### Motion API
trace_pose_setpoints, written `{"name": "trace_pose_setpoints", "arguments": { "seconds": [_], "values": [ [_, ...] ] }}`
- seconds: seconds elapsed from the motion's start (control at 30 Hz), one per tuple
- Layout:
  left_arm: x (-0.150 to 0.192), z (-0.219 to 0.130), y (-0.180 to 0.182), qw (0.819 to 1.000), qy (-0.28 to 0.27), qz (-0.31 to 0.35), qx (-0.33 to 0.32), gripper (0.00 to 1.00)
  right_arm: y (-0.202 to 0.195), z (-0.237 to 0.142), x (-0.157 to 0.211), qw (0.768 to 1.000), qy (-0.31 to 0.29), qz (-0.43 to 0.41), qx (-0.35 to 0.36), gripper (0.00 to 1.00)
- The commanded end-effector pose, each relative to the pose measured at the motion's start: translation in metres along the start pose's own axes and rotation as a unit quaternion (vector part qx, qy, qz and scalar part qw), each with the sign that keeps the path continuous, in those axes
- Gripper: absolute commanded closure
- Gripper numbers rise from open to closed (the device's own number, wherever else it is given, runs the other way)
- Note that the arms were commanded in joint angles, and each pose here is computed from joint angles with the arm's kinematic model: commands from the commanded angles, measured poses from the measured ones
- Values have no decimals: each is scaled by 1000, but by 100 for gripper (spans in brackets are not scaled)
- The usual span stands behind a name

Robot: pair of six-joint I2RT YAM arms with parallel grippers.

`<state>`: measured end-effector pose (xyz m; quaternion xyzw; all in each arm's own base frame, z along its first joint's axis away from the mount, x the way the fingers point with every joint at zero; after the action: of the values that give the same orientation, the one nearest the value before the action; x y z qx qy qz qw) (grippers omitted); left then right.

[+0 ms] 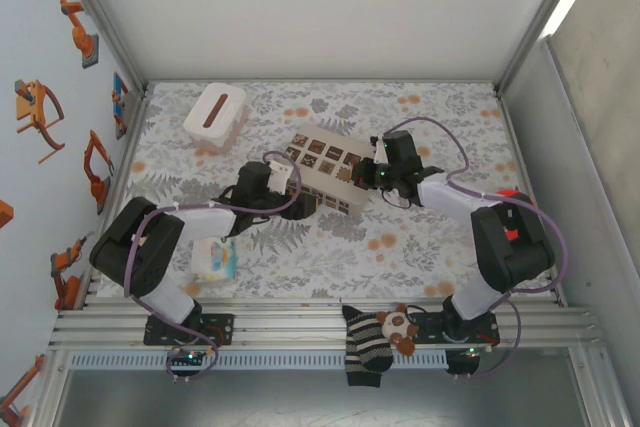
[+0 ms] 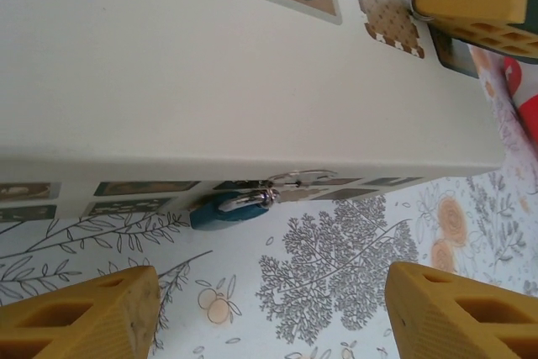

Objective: Unlock the padlock with the key

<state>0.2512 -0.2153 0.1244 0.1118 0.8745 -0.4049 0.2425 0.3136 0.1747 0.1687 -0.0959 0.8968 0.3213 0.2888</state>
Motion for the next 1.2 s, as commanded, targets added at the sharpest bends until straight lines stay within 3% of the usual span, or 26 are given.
{"name": "trace_pose_setpoints", "arguments": {
  "seconds": [0.0, 0.73, 1.17],
  "values": [
    [-4, 6, 1, 999, -18, 42, 10, 29, -6, 3, 5, 1000, 9, 6, 12, 100],
    [8, 43, 20, 998, 1, 51, 27, 36, -12, 8, 6, 999, 26, 6, 44, 100],
    [5, 58, 12, 997, 22, 67, 31, 40, -12, 7, 6, 999, 27, 3, 45, 100]
  ]
}}
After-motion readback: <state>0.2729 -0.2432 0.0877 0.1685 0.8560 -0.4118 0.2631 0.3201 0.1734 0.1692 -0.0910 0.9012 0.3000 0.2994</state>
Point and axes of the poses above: each hand's point on the last joint's axis, 136 mm out from that joint toward the fingers, its own z axis out along the fingers, its own y axis along the line the jaws close on, x = y × z, the point moved 10 cm from there along -z, back along the fingers, and after that the axes turned 12 degrees about -z, right-handed, at the moved point
